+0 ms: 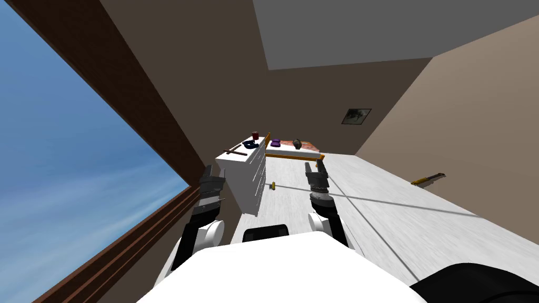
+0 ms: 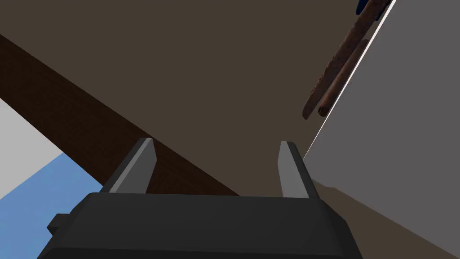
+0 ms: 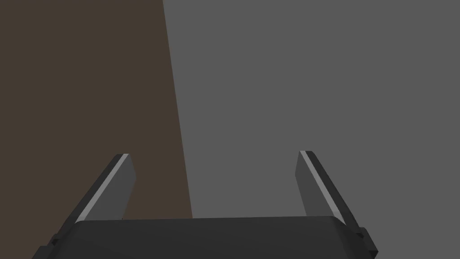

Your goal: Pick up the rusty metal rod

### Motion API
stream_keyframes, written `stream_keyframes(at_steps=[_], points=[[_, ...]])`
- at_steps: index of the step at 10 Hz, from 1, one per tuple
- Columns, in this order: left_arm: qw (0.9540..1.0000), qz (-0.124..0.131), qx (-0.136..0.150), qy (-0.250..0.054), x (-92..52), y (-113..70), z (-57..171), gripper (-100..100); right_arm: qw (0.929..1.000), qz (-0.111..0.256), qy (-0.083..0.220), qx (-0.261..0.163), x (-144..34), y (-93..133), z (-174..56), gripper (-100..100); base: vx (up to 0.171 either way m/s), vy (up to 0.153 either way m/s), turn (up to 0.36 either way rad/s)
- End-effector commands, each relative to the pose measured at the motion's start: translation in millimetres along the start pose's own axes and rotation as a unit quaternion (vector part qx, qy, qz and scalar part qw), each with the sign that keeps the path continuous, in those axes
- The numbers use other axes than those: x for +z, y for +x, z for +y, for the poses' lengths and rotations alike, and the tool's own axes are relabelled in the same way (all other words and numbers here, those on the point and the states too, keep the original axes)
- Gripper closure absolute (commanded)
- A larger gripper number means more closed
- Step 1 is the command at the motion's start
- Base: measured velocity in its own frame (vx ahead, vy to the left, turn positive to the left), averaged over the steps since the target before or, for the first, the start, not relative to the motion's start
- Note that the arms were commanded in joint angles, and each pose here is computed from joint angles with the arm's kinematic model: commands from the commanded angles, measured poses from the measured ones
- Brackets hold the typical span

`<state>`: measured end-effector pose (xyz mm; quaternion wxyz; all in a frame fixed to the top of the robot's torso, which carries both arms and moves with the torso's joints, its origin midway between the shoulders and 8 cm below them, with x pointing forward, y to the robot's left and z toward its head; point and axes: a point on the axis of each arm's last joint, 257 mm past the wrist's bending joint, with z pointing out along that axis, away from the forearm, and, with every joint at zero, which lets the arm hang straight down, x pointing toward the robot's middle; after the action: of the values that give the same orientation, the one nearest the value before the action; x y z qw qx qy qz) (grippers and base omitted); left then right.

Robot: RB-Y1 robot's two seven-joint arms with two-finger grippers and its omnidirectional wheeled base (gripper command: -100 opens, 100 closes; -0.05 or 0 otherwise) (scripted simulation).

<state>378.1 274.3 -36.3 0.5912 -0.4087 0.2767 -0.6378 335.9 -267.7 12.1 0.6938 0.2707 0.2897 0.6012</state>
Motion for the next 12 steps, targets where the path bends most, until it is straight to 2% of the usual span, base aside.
stream_keyframes(at_steps=[1, 5, 8, 9, 10, 11, 12], points=[[0.9999, 0.010, 0.008, -0.009, -0.4, -2.0, 2.5, -100, 1.0000, 0.000, 0.000, 0.000, 0.0, 0.0, 0.0, 0, -0.041, 0.006, -0.003], [0.9980, 0.023, 0.025, -0.054, -2.2, -21.5, 18.5, -100, 1.0000, 0.000, 0.000, 0.000, 0.1, 0.0, 0.0, 0, -0.144, 0.020, -0.007], [0.9940, 0.014, 0.031, -0.104, -4.4, -49.8, 38.0, -100, 1.0000, 0.000, 0.000, 0.000, 0.1, 0.0, 0.0, 0, -0.217, 0.042, -0.006], [0.9937, 0.013, 0.031, -0.107, -4.7, -50.1, 39.4, -100, 1.0000, 0.000, 0.000, 0.000, 0.1, 0.0, 0.0, 0, -0.165, 0.038, -0.003], [0.9917, 0.007, 0.032, -0.124, -5.4, -61.4, 45.8, -100, 1.0000, 0.000, 0.000, 0.000, 0.1, 0.0, 0.0, 0, -0.159, 0.015, -0.006], [0.9913, 0.007, 0.032, -0.127, -5.9, -61.8, 47.4, -100, 1.0000, 0.000, 0.000, 0.000, 0.1, 0.0, 0.0, 0, -0.115, 0.008, 0.000], [0.9891, 0.001, 0.034, -0.144, -6.2, -73.6, 52.7, -100, 1.0000, 0.000, 0.000, 0.000, 0.1, 0.0, 0.0, 0, -0.115, 0.001, -0.006]])
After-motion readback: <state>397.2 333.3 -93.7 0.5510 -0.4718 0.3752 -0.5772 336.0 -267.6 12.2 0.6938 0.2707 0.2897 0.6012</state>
